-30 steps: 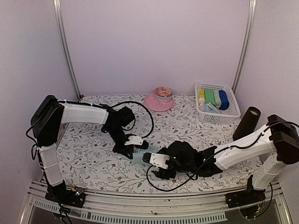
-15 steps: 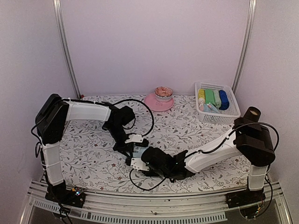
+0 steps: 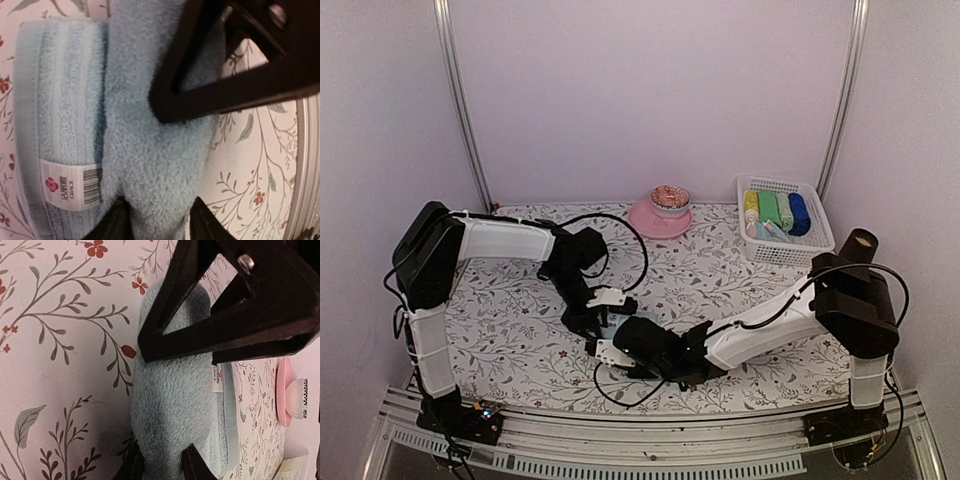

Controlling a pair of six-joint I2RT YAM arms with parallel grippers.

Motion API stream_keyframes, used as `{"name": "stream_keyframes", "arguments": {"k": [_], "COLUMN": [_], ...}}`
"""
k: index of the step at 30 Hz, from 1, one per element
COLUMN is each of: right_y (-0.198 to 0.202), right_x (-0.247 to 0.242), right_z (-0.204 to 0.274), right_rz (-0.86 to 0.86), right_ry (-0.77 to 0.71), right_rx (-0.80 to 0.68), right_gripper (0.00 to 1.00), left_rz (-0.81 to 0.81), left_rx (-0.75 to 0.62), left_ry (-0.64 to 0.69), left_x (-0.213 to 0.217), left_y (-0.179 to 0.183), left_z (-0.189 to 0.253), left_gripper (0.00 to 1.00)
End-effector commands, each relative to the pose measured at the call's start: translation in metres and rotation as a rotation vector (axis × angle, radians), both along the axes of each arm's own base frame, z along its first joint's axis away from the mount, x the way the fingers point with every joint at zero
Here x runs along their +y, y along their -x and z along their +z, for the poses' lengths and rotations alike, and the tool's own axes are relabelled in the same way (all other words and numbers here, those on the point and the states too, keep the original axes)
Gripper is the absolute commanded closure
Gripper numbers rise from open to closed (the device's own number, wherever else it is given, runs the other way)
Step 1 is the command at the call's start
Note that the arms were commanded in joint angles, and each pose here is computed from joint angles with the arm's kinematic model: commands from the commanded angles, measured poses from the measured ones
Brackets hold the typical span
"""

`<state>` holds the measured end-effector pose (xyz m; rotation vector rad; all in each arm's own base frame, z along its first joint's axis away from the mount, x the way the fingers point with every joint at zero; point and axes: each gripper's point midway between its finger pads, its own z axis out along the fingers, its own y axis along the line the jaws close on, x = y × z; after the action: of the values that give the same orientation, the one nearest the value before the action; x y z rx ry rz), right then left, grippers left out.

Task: Roll the towels
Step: Roll the towel at the center of the board.

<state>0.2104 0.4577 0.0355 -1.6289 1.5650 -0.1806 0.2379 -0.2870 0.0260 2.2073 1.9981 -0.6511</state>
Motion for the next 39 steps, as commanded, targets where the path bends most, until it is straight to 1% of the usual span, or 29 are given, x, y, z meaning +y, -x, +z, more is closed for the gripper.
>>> {"name": "stream_keyframes", "arguments": {"k": [1, 4, 6, 7, 9, 15, 19, 22, 26, 29, 30, 32, 33, 36, 39], "right_y": [0.005, 0.001, 0.002, -0.001, -0.004, -0.007, -0.005, -0.008, -0.021, -0.027, -0.029, -0.033, -0.034, -0.037, -0.04], "right_x": [-0.01, -0.011, -0.015, -0.007, -0.004, 0.002, 0.006, 0.006, -0.001, -0.007, -0.009, -0.012, -0.013, -0.012, -0.014], "right_z": [-0.027, -0.024, -0.028, -0.019, -0.017, -0.019, -0.022, -0.025, -0.029, -0.029, -0.03, -0.032, -0.032, -0.032, -0.034], "right_rz": [-0.02, -0.034, -0.052, -0.047, -0.063, -0.103, -0.125, -0.163, -0.245, -0.294, -0.308, -0.337, -0.341, -0.355, -0.37], "right_ry": [0.029, -0.003, -0.012, -0.041, -0.063, -0.098, -0.116, -0.144, -0.194, -0.244, -0.257, -0.279, -0.286, -0.303, -0.309], "right_rx": [0.161, 0.249, 0.324, 0.348, 0.407, 0.594, 0.722, 0.838, 0.978, 1.104, 1.137, 1.185, 1.202, 1.241, 1.258], "right_gripper": [0.78, 0.78, 0.78, 0.78, 0.78, 0.77, 0.77, 0.75, 0.75, 0.75, 0.75, 0.75, 0.75, 0.75, 0.76], "left_rz": [0.072, 0.126, 0.169, 0.187, 0.217, 0.289, 0.292, 0.252, 0.215, 0.175, 0.163, 0.122, 0.106, 0.073, 0.072], "left_rx": [-0.114, -0.229, -0.332, -0.379, -0.458, -0.665, -0.741, -0.767, -0.767, -0.791, -0.81, -0.837, -0.852, -0.865, -0.871], "left_ry": [0.002, 0.054, 0.088, 0.107, 0.143, 0.271, 0.348, 0.397, 0.427, 0.414, 0.403, 0.399, 0.403, 0.383, 0.35], "left_x": [0.011, 0.012, 0.017, 0.02, 0.027, 0.043, 0.052, 0.053, 0.05, 0.046, 0.044, 0.037, 0.032, 0.02, 0.01], "left_y": [-0.019, -0.033, -0.046, -0.051, -0.057, -0.066, -0.058, -0.044, -0.032, -0.026, -0.025, -0.018, -0.016, -0.014, -0.019], "left_z": [0.006, 0.022, 0.034, 0.039, 0.048, 0.075, 0.082, 0.081, 0.079, 0.075, 0.073, 0.068, 0.067, 0.058, 0.047], "left_gripper": [0.45, 0.24, 0.13, 0.1, 0.04, 0.03, 0.03, 0.05, 0.15, 0.29, 0.35, 0.44, 0.47, 0.51, 0.55]}}
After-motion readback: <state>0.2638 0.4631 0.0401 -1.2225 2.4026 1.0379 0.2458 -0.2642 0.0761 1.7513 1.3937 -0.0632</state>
